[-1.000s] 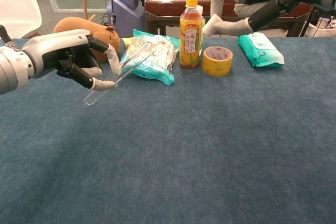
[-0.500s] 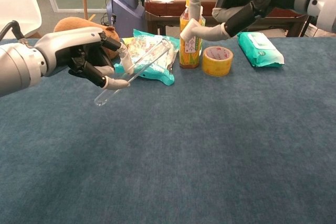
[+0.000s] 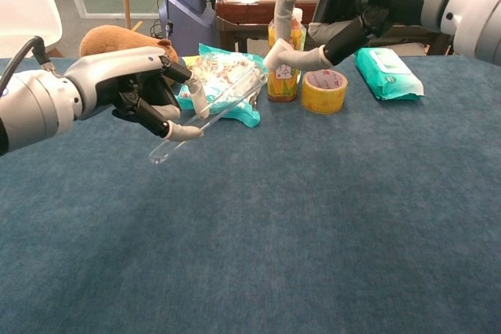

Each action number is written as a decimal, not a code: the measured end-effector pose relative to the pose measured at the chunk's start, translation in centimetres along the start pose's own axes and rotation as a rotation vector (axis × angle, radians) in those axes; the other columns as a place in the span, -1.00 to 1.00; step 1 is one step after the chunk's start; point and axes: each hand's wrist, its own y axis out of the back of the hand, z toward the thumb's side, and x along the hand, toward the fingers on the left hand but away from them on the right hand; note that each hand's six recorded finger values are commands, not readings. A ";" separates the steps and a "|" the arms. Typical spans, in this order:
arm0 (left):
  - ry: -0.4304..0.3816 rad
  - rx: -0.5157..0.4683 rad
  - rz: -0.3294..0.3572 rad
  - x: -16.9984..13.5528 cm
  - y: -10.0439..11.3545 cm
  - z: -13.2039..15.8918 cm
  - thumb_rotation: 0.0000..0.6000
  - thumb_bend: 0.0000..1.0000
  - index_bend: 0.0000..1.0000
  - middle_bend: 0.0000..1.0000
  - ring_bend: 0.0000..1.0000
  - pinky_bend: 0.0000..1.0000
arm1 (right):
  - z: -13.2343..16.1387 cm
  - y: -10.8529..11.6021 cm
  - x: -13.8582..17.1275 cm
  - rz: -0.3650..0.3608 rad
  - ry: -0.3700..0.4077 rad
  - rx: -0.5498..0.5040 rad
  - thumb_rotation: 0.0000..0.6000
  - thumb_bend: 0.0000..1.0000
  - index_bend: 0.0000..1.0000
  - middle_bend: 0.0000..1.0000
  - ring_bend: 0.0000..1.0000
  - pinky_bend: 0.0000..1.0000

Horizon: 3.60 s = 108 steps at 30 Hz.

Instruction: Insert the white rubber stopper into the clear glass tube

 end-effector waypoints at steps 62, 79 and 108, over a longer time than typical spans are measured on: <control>0.027 -0.012 -0.033 1.2 -0.4 0.2 1.00 -0.36 0.27 1.00 1.00 1.00 | -0.8 -2.8 -2.0 0.057 -0.024 0.016 0.94 -0.11 0.38 1.00 1.00 1.00; 0.028 -0.016 -0.027 1.4 -0.3 0.0 1.00 -0.36 0.28 1.00 1.00 1.00 | -1.0 -2.8 -2.1 0.063 -0.025 0.018 0.66 -0.53 -0.12 1.00 1.00 1.00; 0.066 0.232 0.023 2.1 -0.2 -4.8 1.00 -0.36 0.29 1.00 1.00 1.00 | -2.6 3.7 1.3 -0.066 -0.057 0.064 0.59 -0.63 -0.23 1.00 1.00 1.00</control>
